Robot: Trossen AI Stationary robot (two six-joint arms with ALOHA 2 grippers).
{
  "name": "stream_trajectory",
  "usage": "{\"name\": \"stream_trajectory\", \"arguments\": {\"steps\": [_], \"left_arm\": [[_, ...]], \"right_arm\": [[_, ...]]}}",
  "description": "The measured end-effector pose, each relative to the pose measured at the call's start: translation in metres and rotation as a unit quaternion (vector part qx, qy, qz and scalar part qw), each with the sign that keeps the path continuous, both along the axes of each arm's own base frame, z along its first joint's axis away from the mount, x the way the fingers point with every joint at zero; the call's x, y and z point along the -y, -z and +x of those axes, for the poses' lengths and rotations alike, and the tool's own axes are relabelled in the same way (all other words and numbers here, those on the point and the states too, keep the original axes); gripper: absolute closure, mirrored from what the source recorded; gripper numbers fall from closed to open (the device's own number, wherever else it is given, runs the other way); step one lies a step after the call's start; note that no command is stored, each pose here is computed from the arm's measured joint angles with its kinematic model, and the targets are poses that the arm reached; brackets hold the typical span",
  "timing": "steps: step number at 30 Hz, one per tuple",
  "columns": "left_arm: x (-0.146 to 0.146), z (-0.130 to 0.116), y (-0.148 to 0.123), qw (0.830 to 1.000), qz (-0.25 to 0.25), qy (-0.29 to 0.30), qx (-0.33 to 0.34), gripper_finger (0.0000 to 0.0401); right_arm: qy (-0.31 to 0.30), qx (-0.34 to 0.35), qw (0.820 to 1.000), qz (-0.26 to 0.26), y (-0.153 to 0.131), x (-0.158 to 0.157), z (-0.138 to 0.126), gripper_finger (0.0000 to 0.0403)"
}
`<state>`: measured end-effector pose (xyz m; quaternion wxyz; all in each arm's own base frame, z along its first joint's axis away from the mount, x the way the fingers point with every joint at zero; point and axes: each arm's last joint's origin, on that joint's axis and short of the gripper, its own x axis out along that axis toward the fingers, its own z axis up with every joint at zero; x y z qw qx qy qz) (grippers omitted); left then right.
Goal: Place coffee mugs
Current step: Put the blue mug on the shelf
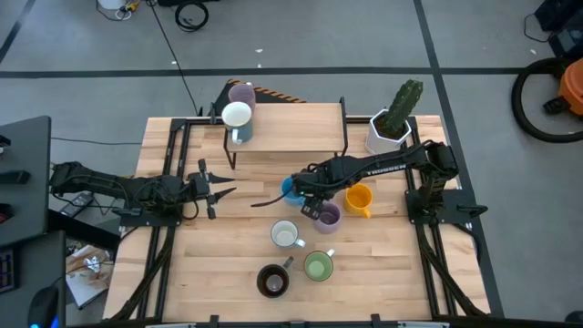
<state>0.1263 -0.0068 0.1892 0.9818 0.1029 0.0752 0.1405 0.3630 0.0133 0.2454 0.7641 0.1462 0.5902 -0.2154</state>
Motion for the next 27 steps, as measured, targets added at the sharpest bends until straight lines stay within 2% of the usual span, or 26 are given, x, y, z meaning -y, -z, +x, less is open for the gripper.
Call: {"name": "stream_trajectory", "arguments": {"steps": [15,21,27], "left_arm": [[0.0,0.0,0.0,1.0,0.0,0.0,0.0,0.0273],[0.0,0.0,0.0,1.0,0.0,0.0,0.0,0.0273],[0.0,0.0,0.0,1.0,0.0,0.0,0.0,0.0273]], "right_arm": [[0.016,0.069,0.997,0.027,0.011,-0.002,0.011,0.0133],[0.03,0.074,0.997,0.022,0.014,-0.002,0.011,0.0133],[0.033,0.074,0.996,0.038,0.031,-0.002,0.008,0.0133]]}}
